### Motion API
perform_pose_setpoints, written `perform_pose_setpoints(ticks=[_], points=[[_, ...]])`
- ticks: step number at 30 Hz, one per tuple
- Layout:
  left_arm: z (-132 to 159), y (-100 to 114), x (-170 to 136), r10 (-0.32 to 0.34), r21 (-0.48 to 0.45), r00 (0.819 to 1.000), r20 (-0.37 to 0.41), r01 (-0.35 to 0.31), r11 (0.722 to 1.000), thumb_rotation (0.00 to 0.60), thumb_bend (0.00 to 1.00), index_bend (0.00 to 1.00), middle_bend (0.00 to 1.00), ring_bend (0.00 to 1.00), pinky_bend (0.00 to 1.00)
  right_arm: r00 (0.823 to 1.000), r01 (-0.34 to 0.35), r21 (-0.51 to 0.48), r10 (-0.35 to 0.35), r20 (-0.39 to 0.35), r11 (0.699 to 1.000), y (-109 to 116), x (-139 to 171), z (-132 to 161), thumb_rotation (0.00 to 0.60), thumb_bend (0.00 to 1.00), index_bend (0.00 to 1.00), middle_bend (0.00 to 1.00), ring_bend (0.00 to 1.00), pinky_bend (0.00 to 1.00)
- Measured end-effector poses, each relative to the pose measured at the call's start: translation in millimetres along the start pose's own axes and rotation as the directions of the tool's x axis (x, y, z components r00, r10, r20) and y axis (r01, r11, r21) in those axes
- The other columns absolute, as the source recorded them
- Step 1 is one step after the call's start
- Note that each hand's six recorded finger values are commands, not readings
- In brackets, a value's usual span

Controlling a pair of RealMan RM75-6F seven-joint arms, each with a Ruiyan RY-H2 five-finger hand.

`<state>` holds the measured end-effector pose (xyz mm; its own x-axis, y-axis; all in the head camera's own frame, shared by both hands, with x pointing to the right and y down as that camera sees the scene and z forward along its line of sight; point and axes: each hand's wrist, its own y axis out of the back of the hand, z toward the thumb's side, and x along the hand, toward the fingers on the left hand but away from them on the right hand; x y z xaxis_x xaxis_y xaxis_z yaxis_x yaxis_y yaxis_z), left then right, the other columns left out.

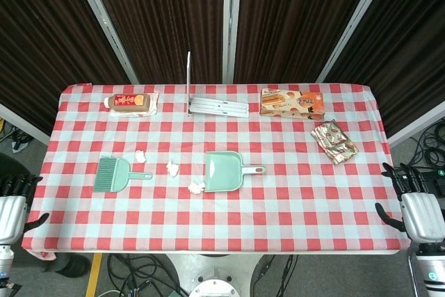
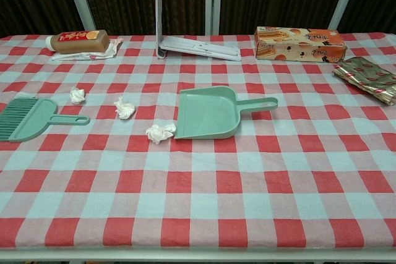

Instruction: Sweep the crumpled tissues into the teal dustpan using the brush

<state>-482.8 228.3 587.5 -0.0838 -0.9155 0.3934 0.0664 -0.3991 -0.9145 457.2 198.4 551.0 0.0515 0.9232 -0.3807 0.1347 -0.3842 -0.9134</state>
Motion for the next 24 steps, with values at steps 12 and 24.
perform_pose_setpoints(ticks=[12,24], points=[[6,2,4,0.005,-0.004,1.0,0.024,-0.005,1.0,0.6,0.11,0.24,0.19,0.16,0.13,1.0,-0.006,0.001,0.006,-0.007,1.0,1,0,0,0.6,0.24,0.0,0.23,0.0,0.0],[22,18,29,0.037,-0.007,0.995,0.092,-0.037,0.999,0.6,0.11,0.24,0.19,0.16,0.13,0.993,-0.069,0.087,0.077,-0.088,0.994,0,-29,25,0.6,0.24,0.03,0.24,0.0,0.0]])
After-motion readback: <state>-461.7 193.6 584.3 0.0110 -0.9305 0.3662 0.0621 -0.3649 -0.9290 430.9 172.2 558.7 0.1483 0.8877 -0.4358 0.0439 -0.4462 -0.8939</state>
